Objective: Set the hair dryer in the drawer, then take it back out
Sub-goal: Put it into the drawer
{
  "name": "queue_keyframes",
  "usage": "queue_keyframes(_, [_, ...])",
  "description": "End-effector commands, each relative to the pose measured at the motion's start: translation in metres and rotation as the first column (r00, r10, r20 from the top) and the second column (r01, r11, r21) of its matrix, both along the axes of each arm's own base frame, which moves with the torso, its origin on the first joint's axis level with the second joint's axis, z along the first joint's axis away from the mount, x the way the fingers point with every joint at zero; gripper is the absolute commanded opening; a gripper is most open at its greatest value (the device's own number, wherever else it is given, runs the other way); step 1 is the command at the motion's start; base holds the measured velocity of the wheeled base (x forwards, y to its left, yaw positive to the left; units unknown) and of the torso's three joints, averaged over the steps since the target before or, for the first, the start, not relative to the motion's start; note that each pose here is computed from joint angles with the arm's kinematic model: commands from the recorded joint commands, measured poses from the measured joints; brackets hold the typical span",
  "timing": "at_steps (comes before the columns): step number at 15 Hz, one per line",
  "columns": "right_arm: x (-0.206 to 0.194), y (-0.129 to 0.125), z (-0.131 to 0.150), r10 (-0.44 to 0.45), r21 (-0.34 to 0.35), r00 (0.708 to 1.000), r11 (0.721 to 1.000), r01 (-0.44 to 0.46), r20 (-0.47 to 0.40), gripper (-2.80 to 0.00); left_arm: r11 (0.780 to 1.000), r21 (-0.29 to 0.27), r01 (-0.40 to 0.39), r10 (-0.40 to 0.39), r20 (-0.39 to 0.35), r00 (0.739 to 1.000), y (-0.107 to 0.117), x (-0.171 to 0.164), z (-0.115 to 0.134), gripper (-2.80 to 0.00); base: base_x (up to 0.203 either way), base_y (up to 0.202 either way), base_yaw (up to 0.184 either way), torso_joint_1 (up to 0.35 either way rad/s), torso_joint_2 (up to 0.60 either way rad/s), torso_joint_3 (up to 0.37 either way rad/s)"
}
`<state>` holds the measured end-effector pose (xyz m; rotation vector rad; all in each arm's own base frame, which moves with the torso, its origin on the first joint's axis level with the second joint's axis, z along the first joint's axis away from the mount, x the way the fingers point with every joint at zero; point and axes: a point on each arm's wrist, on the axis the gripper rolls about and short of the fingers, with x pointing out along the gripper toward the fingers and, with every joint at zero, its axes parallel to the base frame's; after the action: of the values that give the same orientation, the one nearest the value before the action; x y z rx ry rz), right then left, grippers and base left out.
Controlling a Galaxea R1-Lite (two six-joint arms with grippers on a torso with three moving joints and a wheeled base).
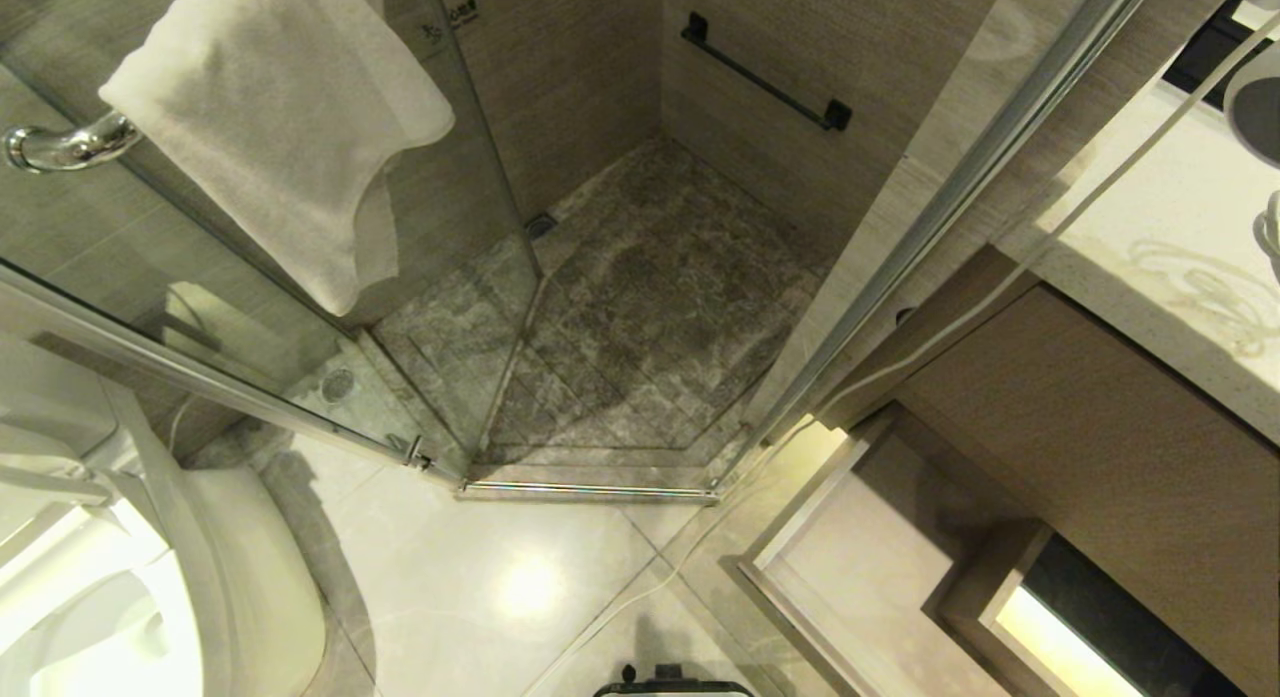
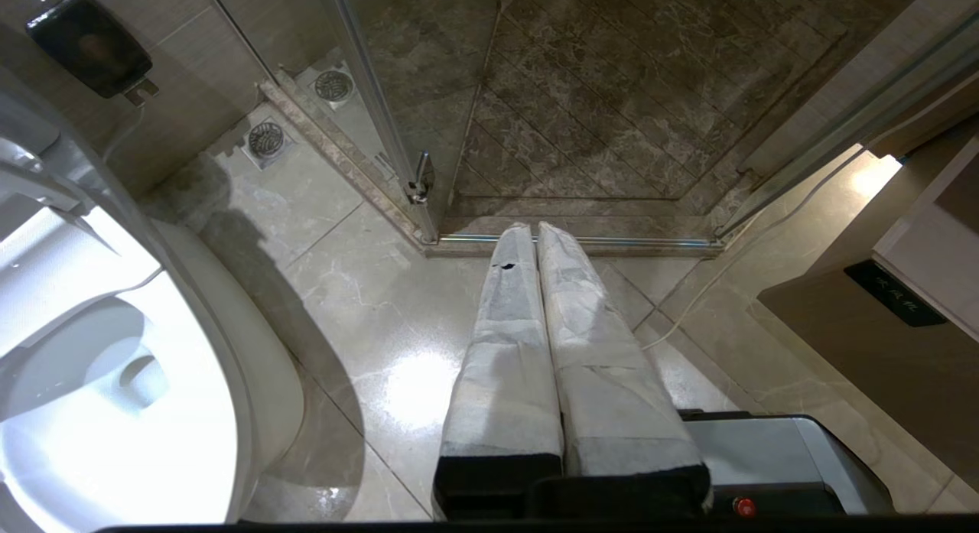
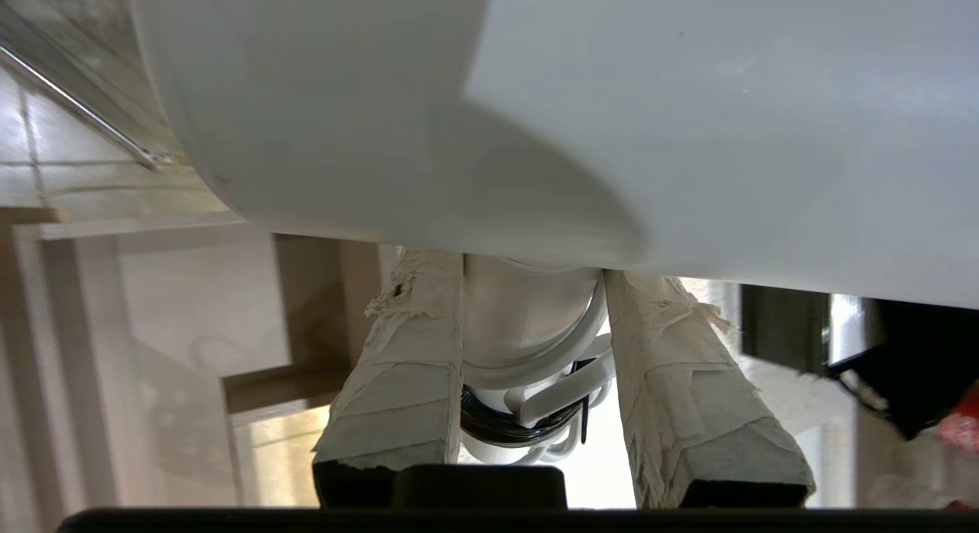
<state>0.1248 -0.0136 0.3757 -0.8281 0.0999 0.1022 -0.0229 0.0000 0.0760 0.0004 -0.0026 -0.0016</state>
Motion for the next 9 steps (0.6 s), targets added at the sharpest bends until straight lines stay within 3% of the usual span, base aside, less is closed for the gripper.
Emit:
queue_keyframes(1, [0.0053,-0.0023,0.0001,-0.006,-0.018,1.000,1.000,0.005,-0.009,-2.80,1.000,0.001,-0.002,0.002,-0.001,1.000,0.0000,0.0001,0.0001,-2.80,0.000,0.000,0.000,0.000,0.00,0.000])
queue_keyframes(9, [0.0050,-0.0076,0.0080,-0.038,-0.087,0.999,0.995,0.039,0.010,-2.80,1.000,0.001,-0.002,0.002,-0.001,1.000,0.0000,0.0001,0.0001,-2.80,0.000,0.000,0.000,0.000,0.00,0.000])
